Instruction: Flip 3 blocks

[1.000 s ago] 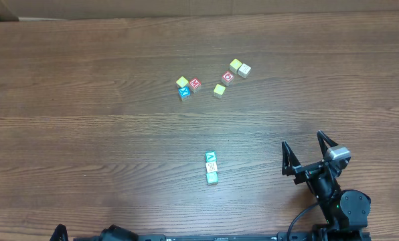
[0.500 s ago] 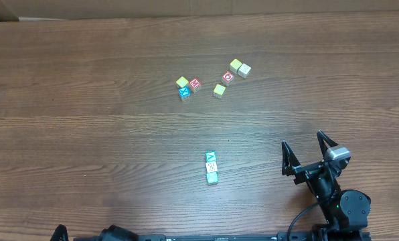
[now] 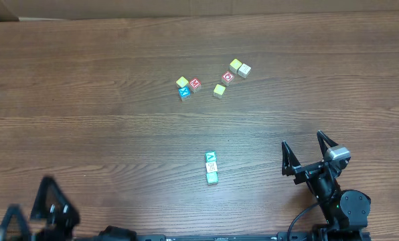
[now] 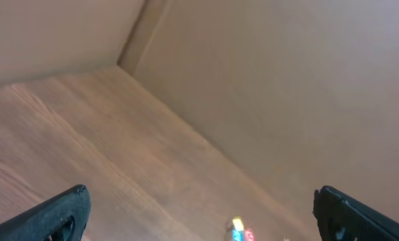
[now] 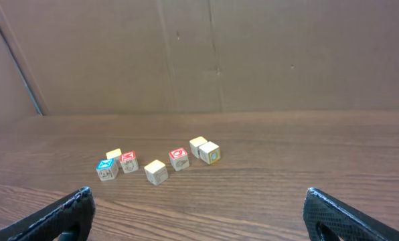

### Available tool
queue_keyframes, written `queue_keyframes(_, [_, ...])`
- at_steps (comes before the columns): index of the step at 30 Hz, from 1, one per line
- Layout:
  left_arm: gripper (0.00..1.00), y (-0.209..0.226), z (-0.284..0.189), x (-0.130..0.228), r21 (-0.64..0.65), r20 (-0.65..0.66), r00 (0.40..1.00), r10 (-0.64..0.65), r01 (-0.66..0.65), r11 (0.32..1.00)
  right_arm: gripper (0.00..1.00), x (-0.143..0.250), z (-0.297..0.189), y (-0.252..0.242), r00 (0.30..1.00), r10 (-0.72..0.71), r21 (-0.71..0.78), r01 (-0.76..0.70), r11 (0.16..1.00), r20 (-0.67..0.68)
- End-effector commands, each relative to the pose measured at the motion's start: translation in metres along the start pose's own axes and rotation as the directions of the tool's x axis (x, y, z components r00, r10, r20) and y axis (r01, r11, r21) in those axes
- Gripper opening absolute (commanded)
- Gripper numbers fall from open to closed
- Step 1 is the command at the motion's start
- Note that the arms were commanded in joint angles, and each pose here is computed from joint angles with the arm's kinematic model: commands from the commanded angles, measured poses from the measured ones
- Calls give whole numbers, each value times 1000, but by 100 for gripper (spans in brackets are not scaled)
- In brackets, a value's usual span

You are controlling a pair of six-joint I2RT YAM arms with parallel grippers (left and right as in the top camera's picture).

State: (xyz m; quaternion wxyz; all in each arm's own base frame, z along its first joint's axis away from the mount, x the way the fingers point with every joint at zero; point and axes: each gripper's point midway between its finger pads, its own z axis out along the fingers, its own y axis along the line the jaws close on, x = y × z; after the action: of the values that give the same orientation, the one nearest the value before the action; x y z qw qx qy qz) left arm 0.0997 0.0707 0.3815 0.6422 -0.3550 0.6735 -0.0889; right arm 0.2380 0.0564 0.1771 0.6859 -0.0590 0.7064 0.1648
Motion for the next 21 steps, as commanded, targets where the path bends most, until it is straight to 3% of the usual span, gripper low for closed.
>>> queue_keyframes(1, [100,0,31,30,-40,-23,992,-124,123,992,100,1,0,0,1000,-5,-2,5,1000,6])
queue_keyframes(8, [100,-19,87,78,101,-34,983,-179,182,978,100,1,0,0,1000,-5,-2,5,1000,6])
queue_keyframes(15, [100,-15,107,103,247,56,968,-247,226,942,100,1,0,0,1000,-5,-2,5,1000,6])
queue_keyframes(19, [100,-11,115,117,276,95,981,-172,140,951,100,1,0,0,1000,-5,-2,5,1000,6])
queue_keyframes(21, [100,-14,117,126,302,106,992,-70,35,953,100,1,0,0,1000,-5,-2,5,1000,6])
